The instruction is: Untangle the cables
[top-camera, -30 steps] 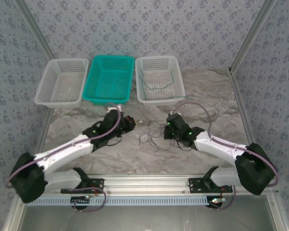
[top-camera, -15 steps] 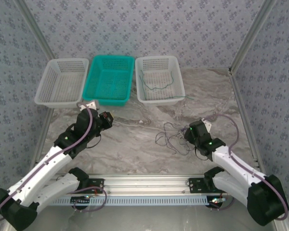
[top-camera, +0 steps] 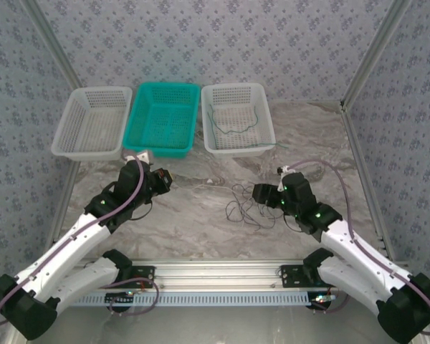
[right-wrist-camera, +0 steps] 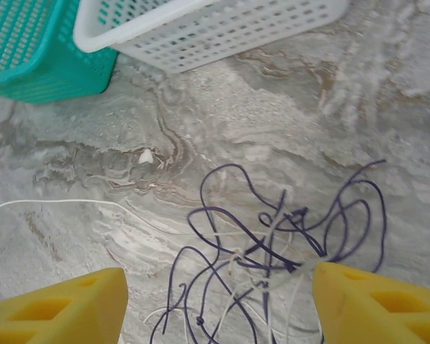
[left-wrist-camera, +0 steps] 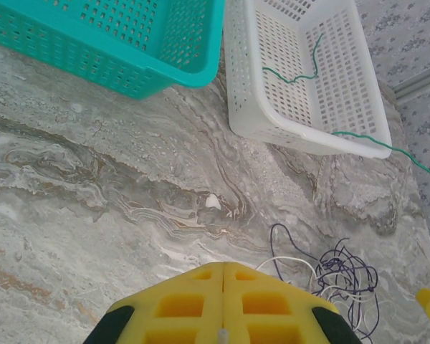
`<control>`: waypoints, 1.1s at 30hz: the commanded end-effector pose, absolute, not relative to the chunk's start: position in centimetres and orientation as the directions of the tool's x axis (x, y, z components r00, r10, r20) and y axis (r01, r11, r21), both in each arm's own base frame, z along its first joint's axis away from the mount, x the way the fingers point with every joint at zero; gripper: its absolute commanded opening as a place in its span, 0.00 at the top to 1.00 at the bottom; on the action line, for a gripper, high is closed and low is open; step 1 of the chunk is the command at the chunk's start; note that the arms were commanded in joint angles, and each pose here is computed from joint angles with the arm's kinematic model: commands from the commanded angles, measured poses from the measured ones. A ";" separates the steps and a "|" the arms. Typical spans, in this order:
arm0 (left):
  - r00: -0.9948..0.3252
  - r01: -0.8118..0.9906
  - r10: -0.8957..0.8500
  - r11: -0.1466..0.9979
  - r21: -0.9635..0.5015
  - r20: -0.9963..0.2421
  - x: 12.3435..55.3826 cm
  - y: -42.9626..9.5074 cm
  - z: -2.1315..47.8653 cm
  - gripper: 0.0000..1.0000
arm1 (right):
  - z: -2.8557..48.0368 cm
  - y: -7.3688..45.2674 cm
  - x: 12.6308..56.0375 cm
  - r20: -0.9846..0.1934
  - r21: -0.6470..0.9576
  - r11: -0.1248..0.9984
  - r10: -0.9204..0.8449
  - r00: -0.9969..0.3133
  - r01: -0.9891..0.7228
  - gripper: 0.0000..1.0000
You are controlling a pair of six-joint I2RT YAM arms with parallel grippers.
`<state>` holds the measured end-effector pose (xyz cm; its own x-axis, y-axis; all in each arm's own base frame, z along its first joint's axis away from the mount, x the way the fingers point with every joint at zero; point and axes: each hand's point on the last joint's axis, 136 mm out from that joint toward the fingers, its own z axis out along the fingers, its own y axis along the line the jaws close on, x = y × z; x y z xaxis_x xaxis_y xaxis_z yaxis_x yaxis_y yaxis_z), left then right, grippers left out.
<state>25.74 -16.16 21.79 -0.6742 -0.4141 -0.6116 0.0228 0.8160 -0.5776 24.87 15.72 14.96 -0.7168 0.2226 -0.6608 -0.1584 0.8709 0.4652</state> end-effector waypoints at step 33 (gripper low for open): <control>-0.504 -0.333 -0.415 0.902 -0.273 -0.757 22.9 -2.4 22.3 1.00 | 7.0 -1.5 26.5 -0.592 0.185 0.777 0.577 -0.563 0.602 1.00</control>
<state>23.74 -5.00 21.98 -0.5216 -0.4549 -0.7218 -0.2701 0.8905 -0.3661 28.58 1.84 7.42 -0.6300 0.5006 -0.5938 0.4576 0.8570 0.2370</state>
